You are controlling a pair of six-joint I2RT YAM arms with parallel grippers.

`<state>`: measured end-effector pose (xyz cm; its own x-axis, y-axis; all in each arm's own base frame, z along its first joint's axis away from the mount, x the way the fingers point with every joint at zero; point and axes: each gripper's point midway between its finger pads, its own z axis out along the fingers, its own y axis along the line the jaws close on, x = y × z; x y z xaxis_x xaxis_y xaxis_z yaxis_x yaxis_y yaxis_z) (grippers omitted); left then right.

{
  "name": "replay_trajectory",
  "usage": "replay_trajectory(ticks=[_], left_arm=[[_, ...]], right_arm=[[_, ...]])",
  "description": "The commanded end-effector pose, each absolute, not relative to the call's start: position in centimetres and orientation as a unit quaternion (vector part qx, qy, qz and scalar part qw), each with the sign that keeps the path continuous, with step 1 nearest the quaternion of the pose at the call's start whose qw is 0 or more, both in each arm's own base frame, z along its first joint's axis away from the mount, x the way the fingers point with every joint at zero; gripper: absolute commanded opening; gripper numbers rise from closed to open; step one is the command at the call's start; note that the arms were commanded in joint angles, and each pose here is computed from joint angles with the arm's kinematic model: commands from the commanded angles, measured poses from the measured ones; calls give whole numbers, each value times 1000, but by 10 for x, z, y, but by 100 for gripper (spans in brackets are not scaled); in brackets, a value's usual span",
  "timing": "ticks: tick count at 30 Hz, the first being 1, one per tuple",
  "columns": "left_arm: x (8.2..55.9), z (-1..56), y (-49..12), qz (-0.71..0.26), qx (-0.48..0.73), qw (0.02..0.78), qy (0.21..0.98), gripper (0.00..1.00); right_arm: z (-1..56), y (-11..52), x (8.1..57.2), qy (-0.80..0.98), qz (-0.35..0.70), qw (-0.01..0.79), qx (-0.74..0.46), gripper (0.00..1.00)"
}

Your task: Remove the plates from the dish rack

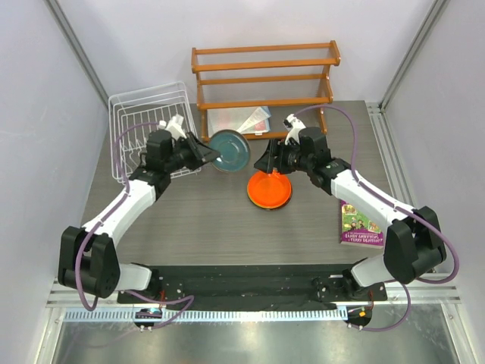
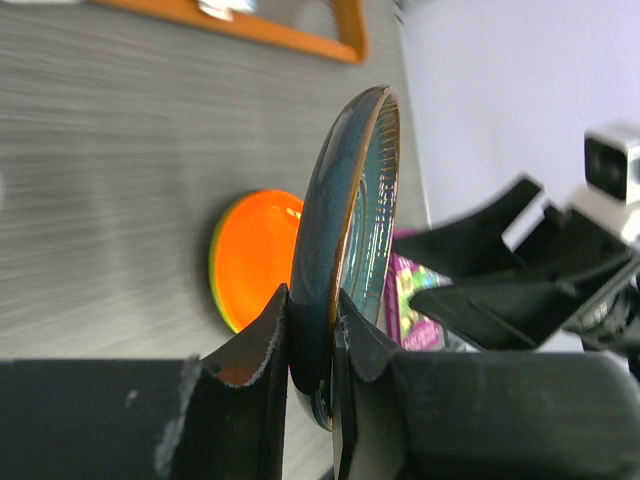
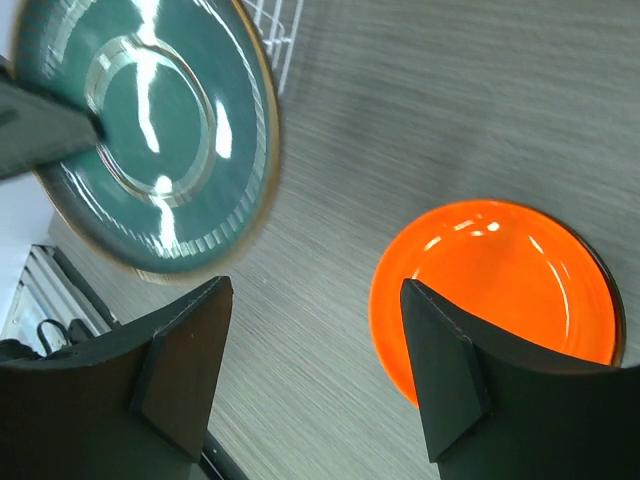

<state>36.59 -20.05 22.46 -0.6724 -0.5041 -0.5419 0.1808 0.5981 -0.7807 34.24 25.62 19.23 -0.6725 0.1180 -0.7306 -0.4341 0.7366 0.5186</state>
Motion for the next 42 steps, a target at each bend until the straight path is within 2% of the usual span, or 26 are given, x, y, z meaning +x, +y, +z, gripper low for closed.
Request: replay_trajectory(ticks=[1,13,16,17,20,21,22,24,25,26,28,29,30,32,35,42], left_arm=[[361,268,-224,-481,-57,430,762,0],[343,264,-262,-540,-26,394,743,0],[340,259,-270,-548,-17,383,744,0],[340,258,-271,-549,-16,381,744,0],[340,254,-272,-545,-14,381,746,0],[341,254,-271,-540,-15,384,749,0],[341,250,-269,-532,-18,382,755,0],[344,249,-265,-519,-17,392,759,0],[344,244,-264,-511,-16,388,767,3],[345,247,-264,-508,-12,392,767,12],[347,244,-263,-498,-9,394,773,40],[348,242,-262,-493,-12,395,775,62],[349,244,-261,-487,-6,401,776,76],[352,240,-255,-469,-14,406,785,90],[357,235,-242,-422,-21,426,800,100],[362,228,-179,-251,-46,484,837,99]], right_arm=[[227,269,353,802,392,438,-107,75],[220,289,363,770,465,423,-106,74],[219,290,364,759,485,422,-106,70],[217,290,365,758,486,423,-103,63],[215,285,365,757,485,426,-100,31],[219,282,363,754,485,432,-100,11],[219,279,363,754,480,437,-97,4],[212,269,364,765,462,440,-85,1],[215,265,363,765,459,444,-86,1],[210,260,363,771,449,444,-78,1],[212,251,362,773,441,451,-74,1],[206,247,360,778,436,446,-67,1],[206,238,364,780,429,452,-54,1],[206,229,361,784,421,454,-45,1],[205,213,360,793,398,460,-33,1],[188,184,358,818,352,454,-1,1]])
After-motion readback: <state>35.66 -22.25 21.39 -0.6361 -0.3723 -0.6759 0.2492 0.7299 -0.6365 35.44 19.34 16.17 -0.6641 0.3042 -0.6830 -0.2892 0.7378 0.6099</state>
